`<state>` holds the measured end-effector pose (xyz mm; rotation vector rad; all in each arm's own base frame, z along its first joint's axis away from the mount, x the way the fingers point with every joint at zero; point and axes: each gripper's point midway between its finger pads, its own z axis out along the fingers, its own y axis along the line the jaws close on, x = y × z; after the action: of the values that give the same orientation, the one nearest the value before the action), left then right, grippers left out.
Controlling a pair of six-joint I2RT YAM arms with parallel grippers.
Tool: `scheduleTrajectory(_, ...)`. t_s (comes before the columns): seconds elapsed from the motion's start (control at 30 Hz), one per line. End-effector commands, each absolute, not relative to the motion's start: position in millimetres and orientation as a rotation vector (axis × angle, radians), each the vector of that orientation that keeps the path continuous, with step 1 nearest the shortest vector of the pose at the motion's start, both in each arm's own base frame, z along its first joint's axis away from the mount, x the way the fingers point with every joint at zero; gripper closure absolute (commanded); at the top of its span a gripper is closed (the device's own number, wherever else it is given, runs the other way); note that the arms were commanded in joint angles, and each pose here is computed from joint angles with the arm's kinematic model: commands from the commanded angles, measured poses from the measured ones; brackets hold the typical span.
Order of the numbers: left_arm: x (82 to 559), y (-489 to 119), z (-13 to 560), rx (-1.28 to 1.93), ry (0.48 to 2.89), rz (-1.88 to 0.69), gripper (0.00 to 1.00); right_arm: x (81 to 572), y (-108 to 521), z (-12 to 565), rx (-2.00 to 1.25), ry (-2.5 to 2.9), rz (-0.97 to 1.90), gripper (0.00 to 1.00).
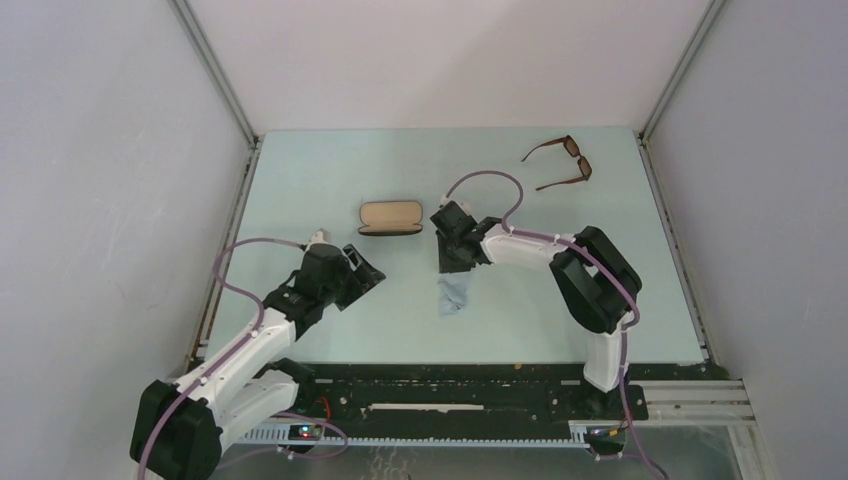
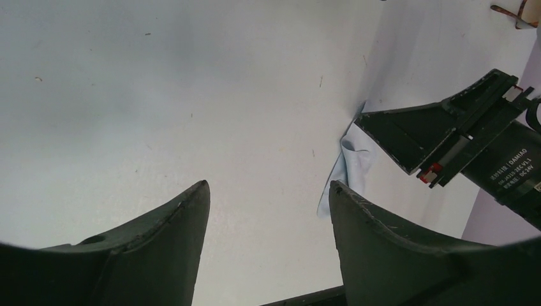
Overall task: Organize the sunglasses
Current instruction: Adjust the glasses cleaning cloth at the center of the board.
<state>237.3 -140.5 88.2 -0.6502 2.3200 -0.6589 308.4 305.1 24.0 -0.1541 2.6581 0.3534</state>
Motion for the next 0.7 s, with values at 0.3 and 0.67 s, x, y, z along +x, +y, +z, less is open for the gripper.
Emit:
scheduleTrajectory(0.3, 252.1, -150.7, 115.3, -0.615, 2.245, -0.73, 0.35, 319.5, 310.8, 78.0, -0.158, 2.579, 0.446, 1.0)
scheduleTrajectory(0.67, 250.6, -155.4, 109.5, -0.593, 2.274, -0.744, 0.34, 282.0, 323.3, 76.1, -0.366, 2.569, 0.433, 0.52)
